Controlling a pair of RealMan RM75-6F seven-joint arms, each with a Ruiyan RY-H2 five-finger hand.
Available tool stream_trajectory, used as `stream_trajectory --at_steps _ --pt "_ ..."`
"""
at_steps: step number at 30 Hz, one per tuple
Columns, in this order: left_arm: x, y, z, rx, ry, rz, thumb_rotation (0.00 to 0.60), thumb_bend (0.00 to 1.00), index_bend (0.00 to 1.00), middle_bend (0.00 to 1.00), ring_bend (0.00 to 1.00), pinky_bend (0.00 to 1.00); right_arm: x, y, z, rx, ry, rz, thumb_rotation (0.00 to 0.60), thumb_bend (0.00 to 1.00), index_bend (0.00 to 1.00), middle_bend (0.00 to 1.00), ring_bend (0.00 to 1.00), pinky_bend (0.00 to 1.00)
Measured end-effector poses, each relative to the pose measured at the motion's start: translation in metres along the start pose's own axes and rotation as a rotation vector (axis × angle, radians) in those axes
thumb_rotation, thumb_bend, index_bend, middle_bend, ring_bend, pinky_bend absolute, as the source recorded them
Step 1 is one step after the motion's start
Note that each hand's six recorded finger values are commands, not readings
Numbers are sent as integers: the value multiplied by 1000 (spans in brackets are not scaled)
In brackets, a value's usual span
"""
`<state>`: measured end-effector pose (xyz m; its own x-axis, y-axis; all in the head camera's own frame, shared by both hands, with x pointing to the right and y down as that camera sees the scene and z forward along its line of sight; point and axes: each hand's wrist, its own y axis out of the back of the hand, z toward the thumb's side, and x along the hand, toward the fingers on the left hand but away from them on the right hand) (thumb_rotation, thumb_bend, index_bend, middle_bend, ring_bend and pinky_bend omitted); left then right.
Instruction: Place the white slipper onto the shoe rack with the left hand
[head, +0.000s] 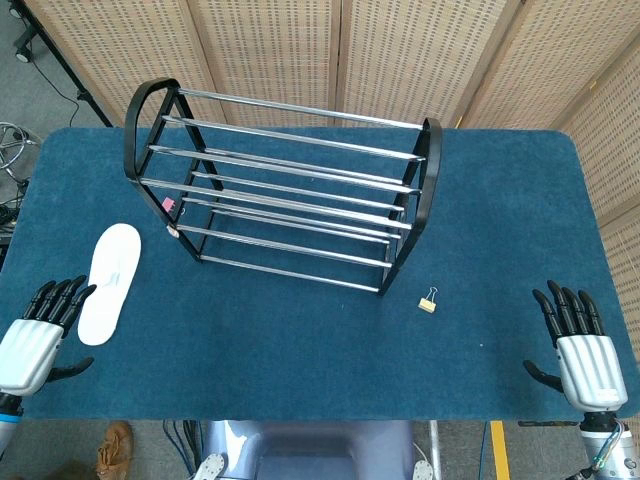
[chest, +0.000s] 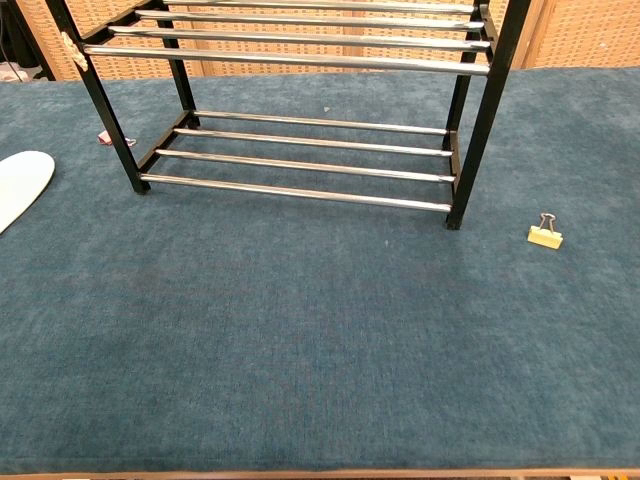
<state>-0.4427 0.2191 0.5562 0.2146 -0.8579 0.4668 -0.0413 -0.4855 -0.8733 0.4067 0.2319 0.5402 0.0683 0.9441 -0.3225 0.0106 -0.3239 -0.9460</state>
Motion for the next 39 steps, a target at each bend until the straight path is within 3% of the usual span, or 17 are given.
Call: stream_trajectory --at_steps 12,17,27,33,39 --pt "1 -1 -2 0 11 -4 600 0 0 0 0 0 1 5 -3 -14 -9 -13 600 0 0 0 0 0" --pt "10 -3 -13 -2 54 -6 600 0 0 0 0 0 0 4 -2 -17 -6 -5 600 0 0 0 0 0" --pt "63 -28 -76 -21 182 -30 600 0 0 0 0 0 0 11 -12 -47 -31 -21 600 0 0 0 0 0" --pt "92 -36 -89 -74 193 -6 600 0 0 0 0 0 -1 10 -14 -47 -36 -16 600 0 0 0 0 0" --pt "112 -50 -92 -105 189 -31 600 0 0 0 0 0 -3 7 -15 -45 -47 -8 600 0 0 0 0 0"
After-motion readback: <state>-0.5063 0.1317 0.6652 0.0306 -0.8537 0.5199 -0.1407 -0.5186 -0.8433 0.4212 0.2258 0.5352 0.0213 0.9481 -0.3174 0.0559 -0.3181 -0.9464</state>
